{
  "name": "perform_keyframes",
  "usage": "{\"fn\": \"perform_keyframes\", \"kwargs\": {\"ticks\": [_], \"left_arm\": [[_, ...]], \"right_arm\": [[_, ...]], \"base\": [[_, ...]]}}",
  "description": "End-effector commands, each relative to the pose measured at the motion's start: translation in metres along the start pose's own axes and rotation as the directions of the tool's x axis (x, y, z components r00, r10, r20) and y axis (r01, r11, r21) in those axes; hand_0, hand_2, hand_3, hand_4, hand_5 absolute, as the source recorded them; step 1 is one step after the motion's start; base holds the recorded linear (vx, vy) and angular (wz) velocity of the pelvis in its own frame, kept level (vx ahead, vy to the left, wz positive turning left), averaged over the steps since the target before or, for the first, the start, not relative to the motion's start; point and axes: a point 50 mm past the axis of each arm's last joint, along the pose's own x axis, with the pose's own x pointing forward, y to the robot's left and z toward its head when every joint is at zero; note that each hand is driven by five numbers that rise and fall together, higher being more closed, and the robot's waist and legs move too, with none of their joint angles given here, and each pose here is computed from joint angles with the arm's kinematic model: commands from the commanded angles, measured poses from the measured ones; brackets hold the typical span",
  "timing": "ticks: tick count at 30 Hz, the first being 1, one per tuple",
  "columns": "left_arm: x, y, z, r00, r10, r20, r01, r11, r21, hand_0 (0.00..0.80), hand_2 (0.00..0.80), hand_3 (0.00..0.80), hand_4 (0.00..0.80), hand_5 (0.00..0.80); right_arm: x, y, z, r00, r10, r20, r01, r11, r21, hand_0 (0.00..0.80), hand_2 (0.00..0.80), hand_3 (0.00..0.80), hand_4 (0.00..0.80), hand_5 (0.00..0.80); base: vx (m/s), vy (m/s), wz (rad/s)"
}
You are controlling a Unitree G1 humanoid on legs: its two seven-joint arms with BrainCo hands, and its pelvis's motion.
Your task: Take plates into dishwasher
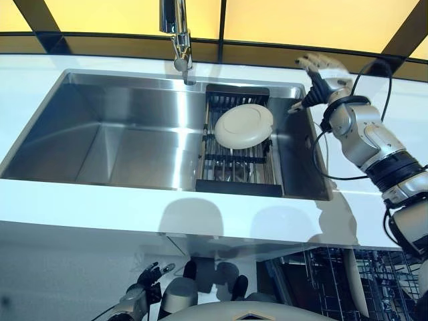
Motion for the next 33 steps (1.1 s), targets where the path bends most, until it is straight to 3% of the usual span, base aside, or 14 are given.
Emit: {"fn": "perform_keyframes", "kwargs": {"ticks": [1, 3, 5, 12, 15, 17, 20, 23, 27, 29, 33], "left_arm": [[0.005, 0.002, 0.018, 1.0, 0.002, 0.028, -0.004, 0.997, 0.072, 0.0, 0.0, 0.0, 0.0, 0.0], [0.006, 0.001, 0.019, 1.0, 0.0, 0.026, -0.002, 0.997, 0.074, 0.0, 0.0, 0.0, 0.0, 0.0], [0.006, 0.001, 0.018, 1.0, -0.003, 0.024, 0.001, 0.997, 0.077, 0.0, 0.0, 0.0, 0.0, 0.0], [0.005, -0.003, 0.013, 1.0, -0.007, 0.018, 0.006, 0.997, 0.076, 0.0, 0.0, 0.0, 0.0, 0.0], [0.005, -0.005, 0.012, 1.0, -0.006, 0.014, 0.005, 0.997, 0.071, 0.0, 0.0, 0.0, 0.0, 0.0], [0.005, -0.005, 0.012, 1.0, -0.004, 0.015, 0.003, 0.998, 0.061, 0.0, 0.0, 0.0, 0.0, 0.0], [0.005, -0.005, 0.011, 1.0, 0.0, 0.02, -0.001, 0.998, 0.059, 0.0, 0.0, 0.0, 0.0, 0.0], [0.004, -0.004, 0.011, 1.0, 0.003, 0.022, -0.004, 0.998, 0.056, 0.0, 0.0, 0.0, 0.0, 0.0], [0.004, -0.001, 0.014, 0.999, 0.005, 0.036, -0.007, 0.999, 0.051, 0.0, 0.0, 0.0, 0.0, 0.0], [0.005, 0.0, 0.016, 0.999, 0.009, 0.039, -0.01, 0.999, 0.05, 0.0, 0.0, 0.0, 0.0, 0.0], [0.005, 0.0, 0.019, 0.999, 0.008, 0.048, -0.011, 0.998, 0.06, 0.0, 0.0, 0.0, 0.0, 0.0]], "right_arm": [[0.004, 0.008, 0.006, 0.986, 0.165, 0.029, -0.167, 0.952, 0.255, 0.0, 0.0, 0.0, 0.0, 0.0], [0.006, 0.023, 0.008, 0.964, 0.258, 0.067, -0.264, 0.891, 0.37, 0.0, 0.0, 0.0, 0.0, 0.0], [0.008, 0.032, 0.01, 0.958, 0.274, 0.084, -0.285, 0.879, 0.382, 0.0, 0.0, 0.0, 0.0, 0.0], [0.008, 0.025, 0.023, 0.99, 0.11, 0.092, -0.111, 0.994, 0.008, 0.0, 0.0, 0.0, 0.0, 0.0], [0.006, 0.026, 0.032, 0.99, 0.079, 0.114, -0.066, 0.991, -0.116, 0.0, 0.0, 0.0, 0.0, 0.0], [0.004, 0.023, 0.042, 0.984, -0.007, 0.177, 0.057, 0.959, -0.277, 0.0, 0.0, 0.0, 0.0, 0.0], [0.0, 0.02, 0.046, 0.967, -0.094, 0.236, 0.182, 0.904, -0.387, 0.0, 0.0, 0.0, 0.0, 0.0], [-0.004, 0.015, 0.05, 0.934, -0.171, 0.314, 0.31, 0.825, -0.472, 0.0, 0.0, 0.0, 0.0, 0.0], [-0.003, 0.024, 0.04, 0.975, -0.102, 0.195, 0.168, 0.918, -0.359, 0.0, 0.0, 0.0, 0.0, 0.0], [-0.004, 0.027, 0.038, 0.978, -0.082, 0.193, 0.149, 0.918, -0.366, 0.0, 0.0, 0.0, 0.0, 0.0], [-0.003, 0.019, 0.042, 0.961, -0.1, 0.259, 0.225, 0.828, -0.513, 0.0, 0.0, 0.0, 0.0, 0.0]], "base": [[0.0, 0.0, 0.0], [0.0, 0.0, 0.0], [0.0, 0.0, 0.0], [0.0, 0.0, 0.0], [0.0, 0.0, 0.0], [0.0, 0.0, 0.0], [0.0, 0.0, 0.0], [-0.01, -0.006, 0.0], [-0.051, -0.016, 0.0], [-0.033, -0.021, 0.0], [0.0, 0.0, 0.0]]}}
